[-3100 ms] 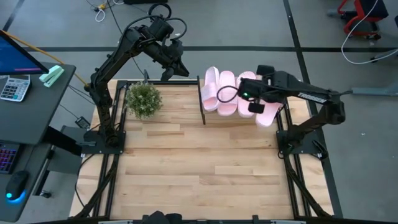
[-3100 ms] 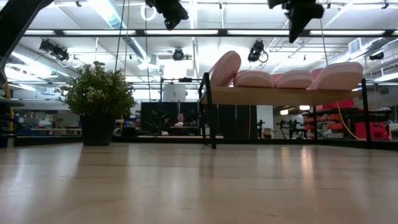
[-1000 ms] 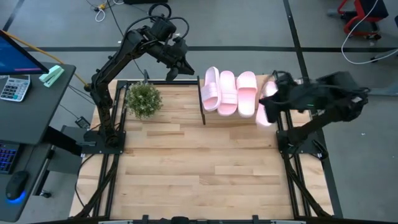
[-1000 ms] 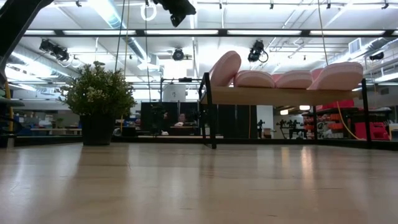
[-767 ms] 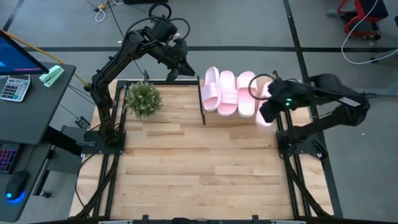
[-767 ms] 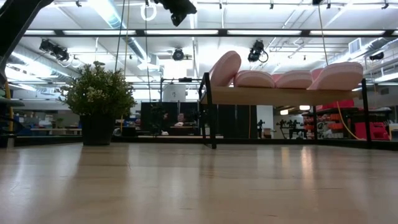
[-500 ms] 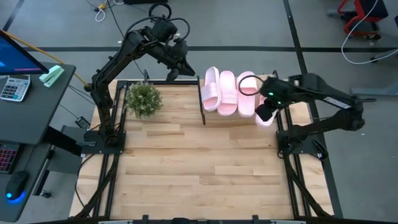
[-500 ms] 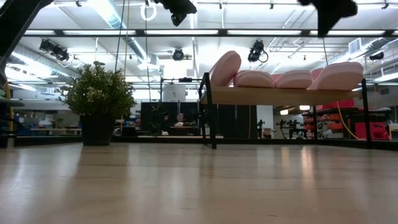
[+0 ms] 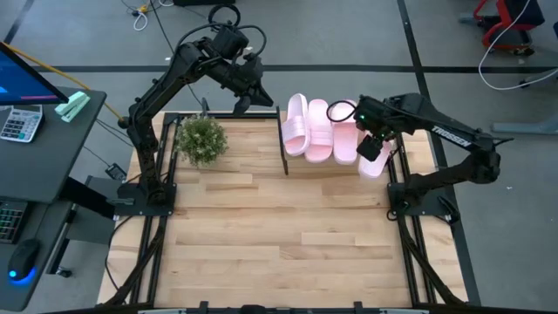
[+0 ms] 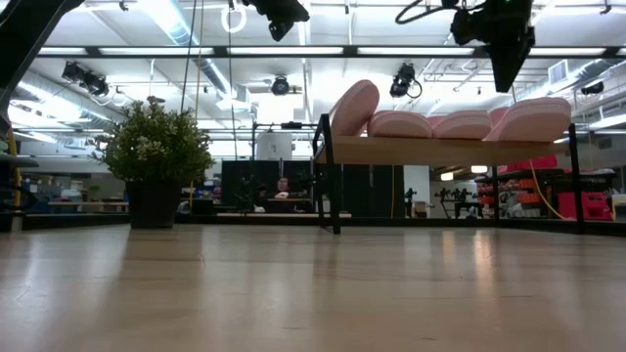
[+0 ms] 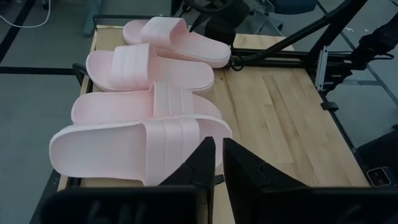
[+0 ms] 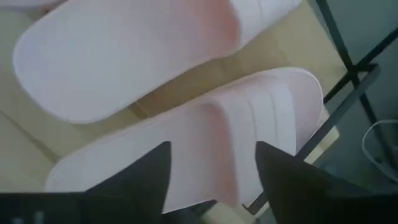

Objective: Pick and place slides into the shelf
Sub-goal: Adjust the slides on the shelf

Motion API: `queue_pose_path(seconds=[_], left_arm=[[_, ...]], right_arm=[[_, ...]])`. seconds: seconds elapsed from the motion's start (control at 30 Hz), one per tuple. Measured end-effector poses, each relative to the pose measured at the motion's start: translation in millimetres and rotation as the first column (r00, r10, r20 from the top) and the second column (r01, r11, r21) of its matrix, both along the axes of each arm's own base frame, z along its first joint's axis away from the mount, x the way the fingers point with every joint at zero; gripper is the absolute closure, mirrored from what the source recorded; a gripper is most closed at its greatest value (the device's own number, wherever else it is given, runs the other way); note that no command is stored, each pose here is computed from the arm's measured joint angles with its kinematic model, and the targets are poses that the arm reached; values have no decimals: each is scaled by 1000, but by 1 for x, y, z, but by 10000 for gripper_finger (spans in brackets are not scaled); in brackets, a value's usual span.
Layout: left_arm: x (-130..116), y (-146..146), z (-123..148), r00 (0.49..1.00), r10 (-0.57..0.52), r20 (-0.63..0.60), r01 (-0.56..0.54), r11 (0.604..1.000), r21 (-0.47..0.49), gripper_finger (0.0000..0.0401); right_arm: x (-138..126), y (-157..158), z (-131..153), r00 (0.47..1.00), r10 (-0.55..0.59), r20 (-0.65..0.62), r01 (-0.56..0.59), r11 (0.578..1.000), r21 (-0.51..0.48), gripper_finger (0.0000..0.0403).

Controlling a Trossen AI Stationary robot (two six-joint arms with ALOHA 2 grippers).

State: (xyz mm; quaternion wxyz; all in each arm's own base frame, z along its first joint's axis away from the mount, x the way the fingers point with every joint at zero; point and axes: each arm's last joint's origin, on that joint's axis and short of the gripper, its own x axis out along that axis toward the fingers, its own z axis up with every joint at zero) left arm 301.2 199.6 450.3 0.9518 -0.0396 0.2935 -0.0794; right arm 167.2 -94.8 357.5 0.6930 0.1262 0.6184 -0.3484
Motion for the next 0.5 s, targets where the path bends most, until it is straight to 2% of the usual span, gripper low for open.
queue_pose_path(seconds=[0.2,0.5], left_arm=[[0,0,0,1000,1,0,-1,1000,0,369],[0,0,0,1000,3,-2,-3,1000,1,358]], right_arm=[[5,-11,-7,995,58,-87,-59,998,-8,123],[21,-27,-23,966,108,-233,-114,993,-9,105]])
